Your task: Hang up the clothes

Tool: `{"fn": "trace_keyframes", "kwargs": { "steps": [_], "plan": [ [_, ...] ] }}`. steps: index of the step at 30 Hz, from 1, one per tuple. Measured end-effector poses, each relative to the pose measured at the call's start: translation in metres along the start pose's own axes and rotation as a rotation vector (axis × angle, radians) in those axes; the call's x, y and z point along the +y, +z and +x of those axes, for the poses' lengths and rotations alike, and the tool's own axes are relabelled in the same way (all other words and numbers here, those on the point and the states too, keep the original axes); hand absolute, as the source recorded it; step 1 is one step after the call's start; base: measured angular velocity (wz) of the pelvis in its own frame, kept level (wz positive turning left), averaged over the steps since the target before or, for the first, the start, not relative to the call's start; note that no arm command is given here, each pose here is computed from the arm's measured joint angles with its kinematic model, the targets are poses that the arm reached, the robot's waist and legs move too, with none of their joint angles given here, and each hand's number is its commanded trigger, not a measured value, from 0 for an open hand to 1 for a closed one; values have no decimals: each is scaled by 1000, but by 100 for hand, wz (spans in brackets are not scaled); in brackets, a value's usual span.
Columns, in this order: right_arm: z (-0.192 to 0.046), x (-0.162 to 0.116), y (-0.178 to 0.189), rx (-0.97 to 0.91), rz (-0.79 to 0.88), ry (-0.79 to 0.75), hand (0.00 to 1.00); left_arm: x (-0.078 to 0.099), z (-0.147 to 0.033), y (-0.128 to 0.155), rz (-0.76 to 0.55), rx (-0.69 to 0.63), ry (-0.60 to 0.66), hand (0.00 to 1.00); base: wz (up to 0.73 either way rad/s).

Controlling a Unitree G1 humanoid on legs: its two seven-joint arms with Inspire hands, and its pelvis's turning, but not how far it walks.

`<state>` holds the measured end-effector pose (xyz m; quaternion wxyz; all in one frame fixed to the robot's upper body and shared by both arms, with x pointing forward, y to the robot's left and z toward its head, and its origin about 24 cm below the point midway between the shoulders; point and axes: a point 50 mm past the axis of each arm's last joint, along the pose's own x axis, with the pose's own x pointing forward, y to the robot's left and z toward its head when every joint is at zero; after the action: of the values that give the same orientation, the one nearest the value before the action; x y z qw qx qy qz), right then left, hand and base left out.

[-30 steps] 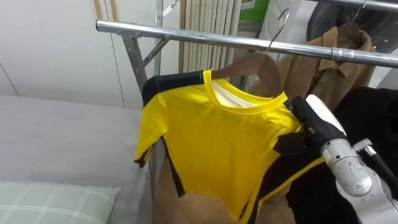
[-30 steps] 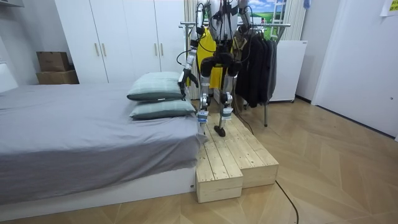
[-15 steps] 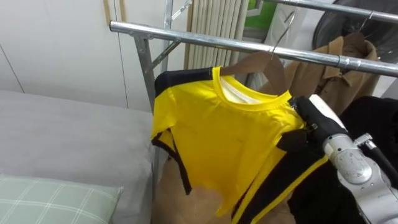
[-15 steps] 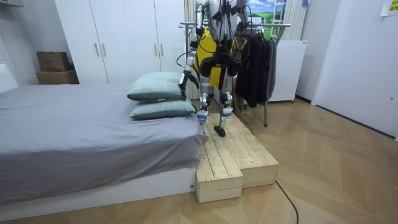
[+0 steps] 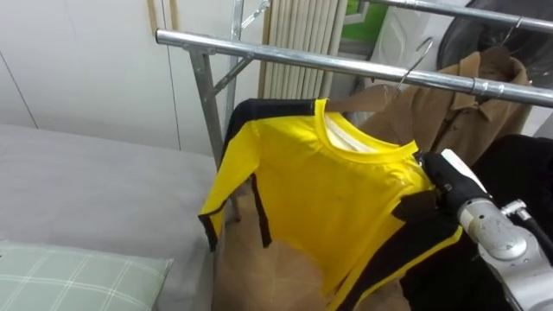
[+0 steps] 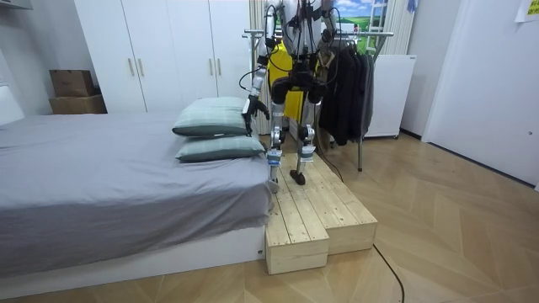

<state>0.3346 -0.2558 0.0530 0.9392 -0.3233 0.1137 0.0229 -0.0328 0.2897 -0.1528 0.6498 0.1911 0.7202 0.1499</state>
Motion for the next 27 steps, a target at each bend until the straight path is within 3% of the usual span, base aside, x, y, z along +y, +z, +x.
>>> {"fn": "trace_keyframes", "kwargs": {
  "steps": [19, 27],
  "plan": [
    [0, -2, -13, 65, 38, 10, 100, 2, 0, 2, 0, -11, 7, 0, 2],
    [-2, 1, -35, 168, 46, 53, 100, 4, 0, 4, 21, -23, 17, 0, 2]
  ]
}}
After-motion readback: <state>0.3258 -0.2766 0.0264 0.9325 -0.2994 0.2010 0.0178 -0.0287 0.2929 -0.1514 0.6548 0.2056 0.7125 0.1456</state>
